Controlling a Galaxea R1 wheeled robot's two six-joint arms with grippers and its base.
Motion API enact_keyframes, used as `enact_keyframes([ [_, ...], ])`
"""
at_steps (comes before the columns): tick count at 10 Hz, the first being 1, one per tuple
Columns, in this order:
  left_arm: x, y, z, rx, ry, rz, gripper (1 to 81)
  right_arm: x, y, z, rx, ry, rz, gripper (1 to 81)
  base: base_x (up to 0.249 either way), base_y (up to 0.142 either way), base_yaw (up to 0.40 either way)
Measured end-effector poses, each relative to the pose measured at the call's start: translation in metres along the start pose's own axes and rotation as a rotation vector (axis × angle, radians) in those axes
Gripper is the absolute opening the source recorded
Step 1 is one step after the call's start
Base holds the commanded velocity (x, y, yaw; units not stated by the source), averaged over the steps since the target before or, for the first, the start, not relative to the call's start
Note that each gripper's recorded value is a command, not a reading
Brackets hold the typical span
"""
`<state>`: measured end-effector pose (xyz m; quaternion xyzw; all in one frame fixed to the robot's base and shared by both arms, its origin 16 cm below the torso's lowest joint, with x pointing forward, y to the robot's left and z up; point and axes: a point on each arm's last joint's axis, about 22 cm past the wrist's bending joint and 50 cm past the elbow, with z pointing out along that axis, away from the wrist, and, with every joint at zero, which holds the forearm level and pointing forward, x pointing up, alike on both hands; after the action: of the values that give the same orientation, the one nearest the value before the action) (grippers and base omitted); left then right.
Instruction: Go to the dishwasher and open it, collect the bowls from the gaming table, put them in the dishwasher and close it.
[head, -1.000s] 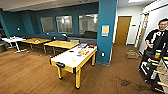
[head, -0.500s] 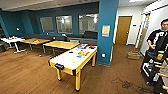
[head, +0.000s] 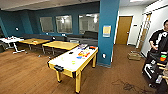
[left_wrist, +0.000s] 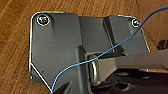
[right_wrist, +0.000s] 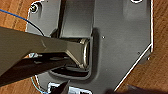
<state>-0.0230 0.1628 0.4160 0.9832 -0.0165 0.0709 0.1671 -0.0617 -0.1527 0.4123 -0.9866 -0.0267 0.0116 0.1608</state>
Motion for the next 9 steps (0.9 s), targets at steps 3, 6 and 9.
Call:
enact_keyframes([
  [3,-0.0033,-0.0009,-0.0004,0.001,-0.004,-0.001,81.1,0.0010,-0.0027,0.0005,0.003,0.000,-0.001,81.1,0.126,0.064,0.000],
  [6,-0.0008,-0.0003,-0.0002,0.000,-0.001,0.000,81.1,0.0009,-0.0039,0.0008,0.005,0.001,-0.001,81.1,0.135,0.064,0.000],
  [9,-0.0017,-0.0003,-0.0002,0.000,-0.002,0.000,81.1,0.0013,-0.0036,0.0007,0.005,0.002,-0.001,81.1,0.135,0.066,0.000],
])
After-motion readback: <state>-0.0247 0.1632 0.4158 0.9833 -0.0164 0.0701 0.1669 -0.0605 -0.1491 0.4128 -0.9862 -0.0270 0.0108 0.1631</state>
